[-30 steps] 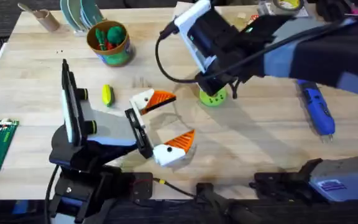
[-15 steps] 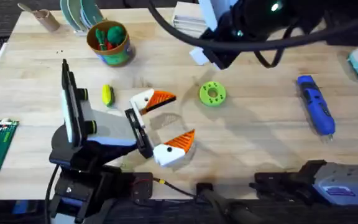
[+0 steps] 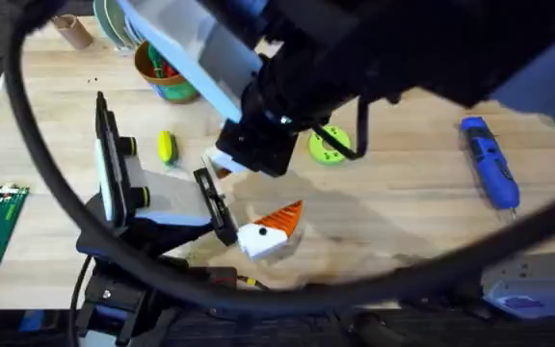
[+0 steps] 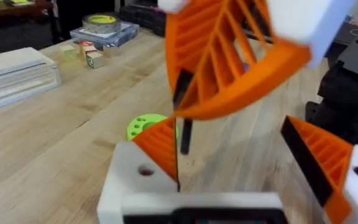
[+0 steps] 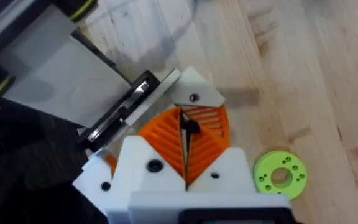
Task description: Pick up the gripper from the table and insert it into the empty holder that is missing its gripper. Then pick up a screw, insert it into the mounting hole, and use the screwdriver to tighten it. Finally, clean up the table by picking up the vegetable and placing it into the bucket.
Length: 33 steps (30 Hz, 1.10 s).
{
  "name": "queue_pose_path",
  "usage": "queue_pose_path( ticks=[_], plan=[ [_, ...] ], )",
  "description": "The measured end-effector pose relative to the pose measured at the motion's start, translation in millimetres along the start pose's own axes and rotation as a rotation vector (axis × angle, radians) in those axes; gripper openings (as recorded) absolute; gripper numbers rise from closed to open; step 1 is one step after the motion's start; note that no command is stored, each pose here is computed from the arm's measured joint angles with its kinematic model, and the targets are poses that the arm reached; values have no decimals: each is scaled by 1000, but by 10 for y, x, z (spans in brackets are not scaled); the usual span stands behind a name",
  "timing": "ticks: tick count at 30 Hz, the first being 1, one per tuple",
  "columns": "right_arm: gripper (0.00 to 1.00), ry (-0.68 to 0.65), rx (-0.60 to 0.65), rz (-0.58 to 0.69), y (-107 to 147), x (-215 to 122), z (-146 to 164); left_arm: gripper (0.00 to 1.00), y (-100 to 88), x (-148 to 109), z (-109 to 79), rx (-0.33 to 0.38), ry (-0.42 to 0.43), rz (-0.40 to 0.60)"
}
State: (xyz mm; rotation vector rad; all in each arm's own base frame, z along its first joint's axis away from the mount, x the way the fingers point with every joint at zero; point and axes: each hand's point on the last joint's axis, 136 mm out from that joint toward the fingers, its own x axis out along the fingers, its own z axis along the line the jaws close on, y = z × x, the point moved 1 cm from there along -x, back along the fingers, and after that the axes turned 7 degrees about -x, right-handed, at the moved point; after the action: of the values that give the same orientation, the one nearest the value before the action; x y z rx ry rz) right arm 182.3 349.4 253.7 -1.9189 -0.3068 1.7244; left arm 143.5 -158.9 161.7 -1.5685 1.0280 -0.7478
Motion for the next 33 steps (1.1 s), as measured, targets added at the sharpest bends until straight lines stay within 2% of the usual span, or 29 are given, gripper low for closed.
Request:
queue_pose_path(
  ticks=[14,19,33],
  plan=[
    [8,50,-7,-3,-60,100,-89,993,1,0,0,0,0,0],
    [8,46,-3,39,-16,270,-109,993,1,0,0,-1,0,0],
    [8,31,-1,58,23,274,-83,993,1,0,2,-1,-1,0]
  ],
)
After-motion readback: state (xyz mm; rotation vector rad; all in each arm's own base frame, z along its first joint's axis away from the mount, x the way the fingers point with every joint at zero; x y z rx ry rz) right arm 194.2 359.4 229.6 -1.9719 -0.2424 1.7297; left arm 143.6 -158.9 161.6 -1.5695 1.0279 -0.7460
